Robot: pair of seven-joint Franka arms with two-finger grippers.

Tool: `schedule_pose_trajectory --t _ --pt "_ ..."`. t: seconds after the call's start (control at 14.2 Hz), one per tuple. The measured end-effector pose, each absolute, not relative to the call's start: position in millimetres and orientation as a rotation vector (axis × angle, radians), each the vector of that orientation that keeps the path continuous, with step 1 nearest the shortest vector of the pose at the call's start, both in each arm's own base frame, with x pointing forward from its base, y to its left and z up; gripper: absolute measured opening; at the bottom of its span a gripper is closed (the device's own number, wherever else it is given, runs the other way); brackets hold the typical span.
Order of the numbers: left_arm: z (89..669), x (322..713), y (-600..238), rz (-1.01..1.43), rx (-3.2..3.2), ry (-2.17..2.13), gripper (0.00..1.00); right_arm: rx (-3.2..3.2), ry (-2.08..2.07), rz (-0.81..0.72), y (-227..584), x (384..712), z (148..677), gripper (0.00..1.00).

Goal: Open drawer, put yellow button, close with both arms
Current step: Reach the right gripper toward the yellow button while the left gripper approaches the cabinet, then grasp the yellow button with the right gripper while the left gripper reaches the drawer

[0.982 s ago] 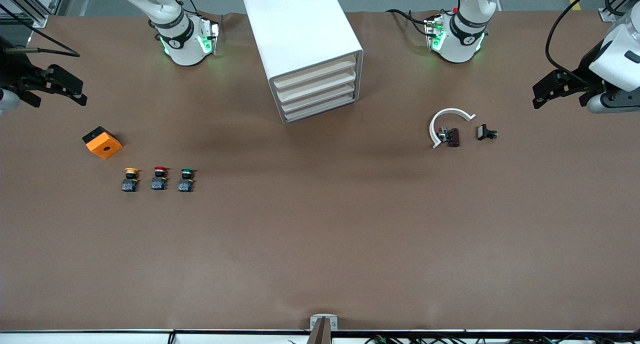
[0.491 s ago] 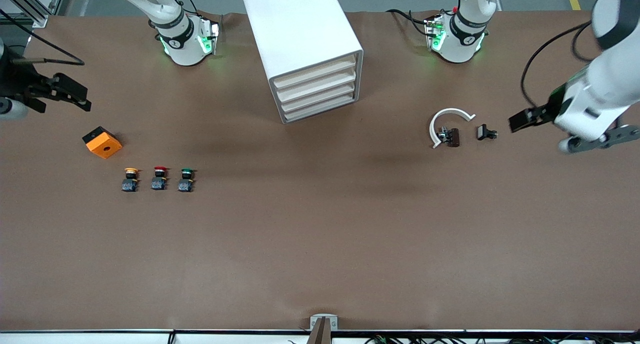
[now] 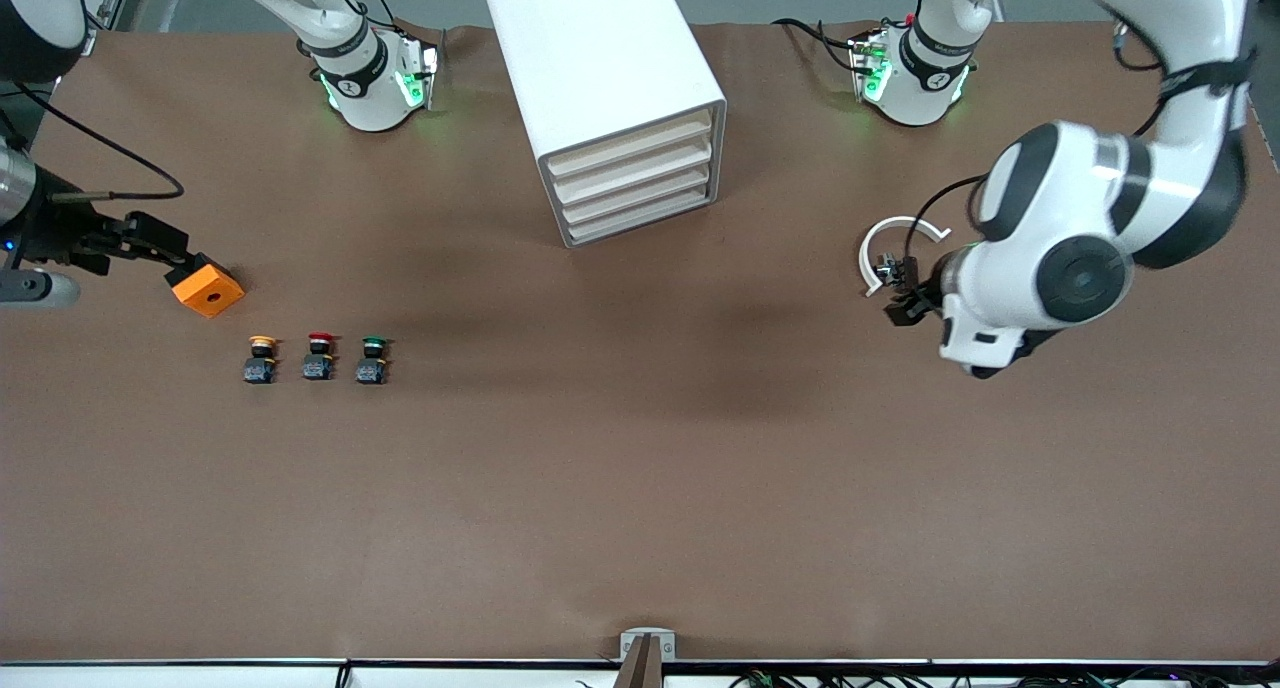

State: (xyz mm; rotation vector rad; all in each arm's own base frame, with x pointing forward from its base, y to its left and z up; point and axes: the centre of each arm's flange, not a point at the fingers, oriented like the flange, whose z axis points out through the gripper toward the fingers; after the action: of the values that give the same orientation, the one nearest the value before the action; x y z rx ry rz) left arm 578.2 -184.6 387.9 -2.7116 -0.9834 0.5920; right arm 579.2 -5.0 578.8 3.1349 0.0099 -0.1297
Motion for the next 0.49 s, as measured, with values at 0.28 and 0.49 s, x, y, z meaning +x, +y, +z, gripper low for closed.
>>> schedule_pose_trajectory --t 0.28,0.49 --pt "321.4 568.5 -221.5 0.679 -2.334 -1.434 1.0 3.096 0.004 -0.162 -14.8 604.5 534.2 1.0" --pt "284.3 558.9 -246.3 0.792 -1.979 -1.752 1.0 3.095 -0.042 -0.205 -35.9 619.9 492.2 1.0"
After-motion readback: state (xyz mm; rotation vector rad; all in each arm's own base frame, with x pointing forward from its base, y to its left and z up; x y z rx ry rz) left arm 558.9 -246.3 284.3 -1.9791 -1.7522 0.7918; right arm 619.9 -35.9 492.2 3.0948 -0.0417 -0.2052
